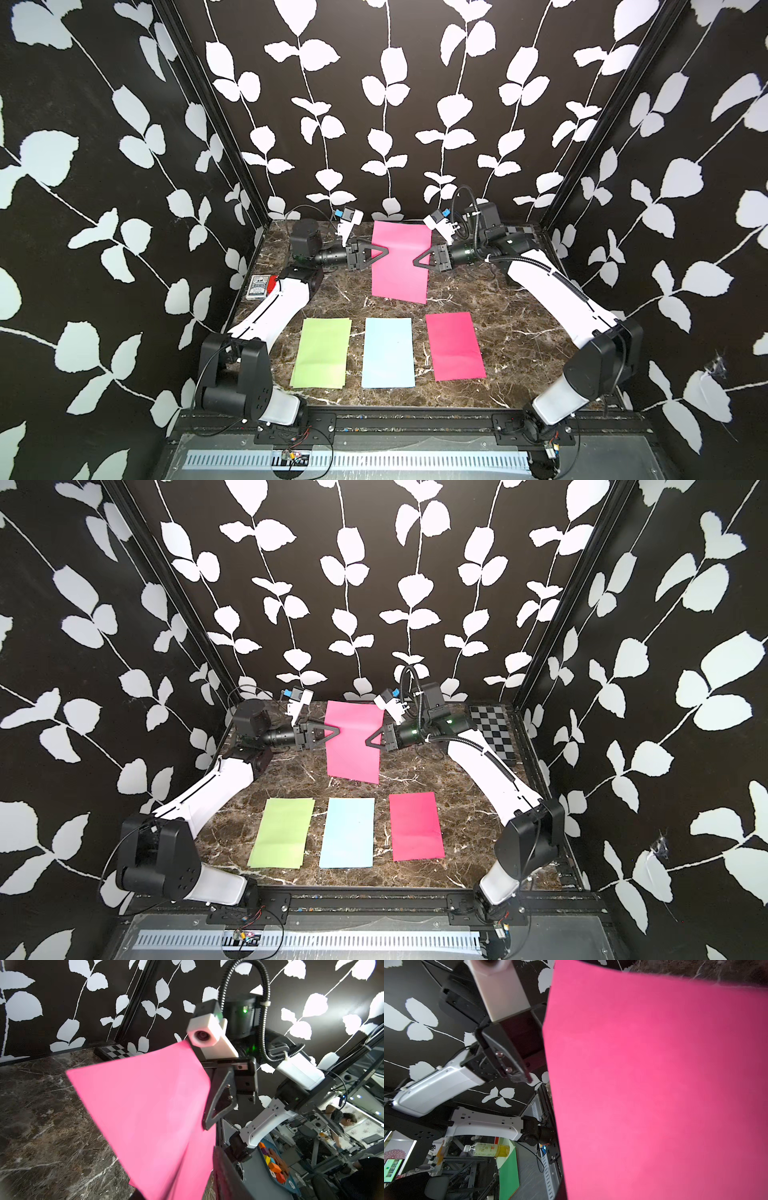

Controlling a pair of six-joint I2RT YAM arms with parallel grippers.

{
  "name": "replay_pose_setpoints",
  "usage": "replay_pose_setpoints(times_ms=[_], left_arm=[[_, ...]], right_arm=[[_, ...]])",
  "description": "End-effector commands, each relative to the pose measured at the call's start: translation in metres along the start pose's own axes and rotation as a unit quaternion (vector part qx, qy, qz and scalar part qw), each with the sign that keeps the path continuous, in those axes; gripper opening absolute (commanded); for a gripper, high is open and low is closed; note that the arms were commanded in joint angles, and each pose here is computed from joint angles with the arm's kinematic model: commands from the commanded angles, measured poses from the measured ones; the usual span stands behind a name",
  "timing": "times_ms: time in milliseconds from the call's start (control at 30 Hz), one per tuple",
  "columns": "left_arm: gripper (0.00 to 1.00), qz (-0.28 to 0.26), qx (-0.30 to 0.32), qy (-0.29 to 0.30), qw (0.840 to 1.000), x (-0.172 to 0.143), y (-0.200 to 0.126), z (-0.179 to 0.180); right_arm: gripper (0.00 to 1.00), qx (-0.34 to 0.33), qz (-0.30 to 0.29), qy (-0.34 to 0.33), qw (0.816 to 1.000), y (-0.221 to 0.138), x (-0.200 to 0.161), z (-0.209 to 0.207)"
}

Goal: Sort the scattered colored papers by color
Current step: Pick up the colored paper from the center of the board.

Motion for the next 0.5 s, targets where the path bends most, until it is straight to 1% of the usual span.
replay_pose_setpoints(times_ms=[0, 33, 100, 133, 200, 400, 467], left_arm=[[0.43, 0.015, -0.005, 0.014, 1.000, -0.008, -0.001, -0.014], [0.45, 0.016, -0.003, 0.015, 1.000, -0.009, -0.002, -0.015], [0.45, 0.019, 0.000, 0.017, 1.000, -0.011, -0.002, -0.014], [0.45, 0.019, 0.003, 0.016, 1.000, -0.011, -0.002, -0.013], [0.40, 0.022, 0.005, 0.012, 1.000, -0.013, -0.002, -0.011], [0.38, 0.024, 0.014, 0.004, 1.000, -0.017, -0.001, -0.002], [0.34, 0.024, 0.016, 0.001, 1.000, -0.018, -0.001, 0.000]], right_arm=[[0.00, -0.007, 0.003, -0.026, 1.000, -0.003, 0.005, 0.001], [0.00, -0.011, 0.003, -0.027, 1.000, -0.003, 0.005, 0.000], [0.00, -0.013, 0.001, -0.029, 0.999, -0.003, 0.007, 0.000], [0.00, -0.014, 0.001, -0.030, 0.999, -0.003, 0.008, 0.000], [0.00, -0.013, -0.003, -0.033, 0.999, -0.005, 0.011, 0.002], [0.00, -0.012, -0.014, -0.041, 0.999, -0.008, 0.018, 0.007], [0.00, -0.010, -0.016, -0.043, 0.999, -0.009, 0.019, 0.009]])
Point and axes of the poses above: each gripper's point midway between its finger pads, its own y axis out along the fingers, its own z axis along the line the jaws close on, x = y × z, the point moved 1 cm from there along -y, back along the fingers, and after that the axes turned 9 degrees about -y, right-handed, at the moved point
